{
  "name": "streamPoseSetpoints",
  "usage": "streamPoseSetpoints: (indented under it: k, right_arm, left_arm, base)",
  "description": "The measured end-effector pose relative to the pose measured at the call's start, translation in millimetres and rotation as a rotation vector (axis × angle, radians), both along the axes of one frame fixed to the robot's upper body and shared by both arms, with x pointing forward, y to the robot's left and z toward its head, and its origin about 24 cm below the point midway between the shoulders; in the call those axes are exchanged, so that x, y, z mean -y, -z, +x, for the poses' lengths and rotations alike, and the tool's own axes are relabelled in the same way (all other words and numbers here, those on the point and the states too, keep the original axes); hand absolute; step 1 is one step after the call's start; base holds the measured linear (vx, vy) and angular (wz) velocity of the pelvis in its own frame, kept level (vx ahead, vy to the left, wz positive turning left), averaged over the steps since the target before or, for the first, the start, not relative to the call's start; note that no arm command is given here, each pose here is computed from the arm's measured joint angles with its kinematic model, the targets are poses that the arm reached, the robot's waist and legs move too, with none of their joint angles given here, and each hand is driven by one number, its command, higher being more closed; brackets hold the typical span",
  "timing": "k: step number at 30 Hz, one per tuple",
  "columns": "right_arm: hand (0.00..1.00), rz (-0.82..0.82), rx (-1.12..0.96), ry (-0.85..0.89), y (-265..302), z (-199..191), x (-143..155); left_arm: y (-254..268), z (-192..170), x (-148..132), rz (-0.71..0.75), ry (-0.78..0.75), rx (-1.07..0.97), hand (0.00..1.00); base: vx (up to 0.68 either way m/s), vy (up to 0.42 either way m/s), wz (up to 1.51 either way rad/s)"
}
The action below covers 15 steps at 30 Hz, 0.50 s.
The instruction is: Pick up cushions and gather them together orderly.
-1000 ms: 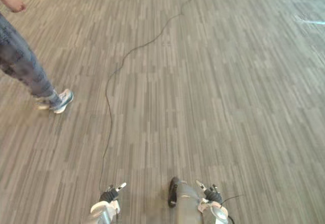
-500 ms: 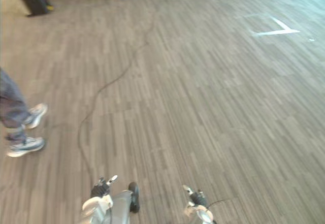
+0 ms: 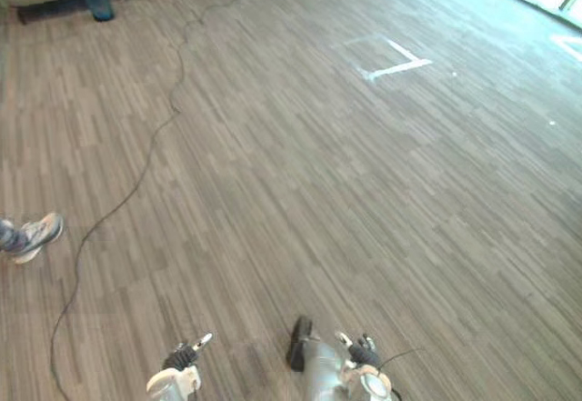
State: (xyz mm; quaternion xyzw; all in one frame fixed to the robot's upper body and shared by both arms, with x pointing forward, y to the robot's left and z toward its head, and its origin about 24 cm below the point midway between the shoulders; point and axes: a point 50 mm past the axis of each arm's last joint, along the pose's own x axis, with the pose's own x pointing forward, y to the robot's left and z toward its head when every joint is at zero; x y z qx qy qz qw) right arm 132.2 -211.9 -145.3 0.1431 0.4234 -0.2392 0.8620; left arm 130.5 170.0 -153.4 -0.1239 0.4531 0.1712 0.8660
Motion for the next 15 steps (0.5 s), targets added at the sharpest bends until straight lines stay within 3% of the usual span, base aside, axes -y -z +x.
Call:
streamPoseSetpoints:
  k: [9, 15]
  right_arm:
    - [0.00, 0.040, 0.015, -0.043, 1, 4, -27]
    - [0.00, 0.045, 0.010, -0.026, 1, 6, -29]
  left_arm:
    - [-14, 15, -16, 0.021, -0.079, 0.123, 0.00]
    - [-14, 12, -17, 0.024, -0.107, 0.136, 0.00]
  base:
    - [0.50, -0.122, -0.48]
    - [0.66, 0.186, -0.87]
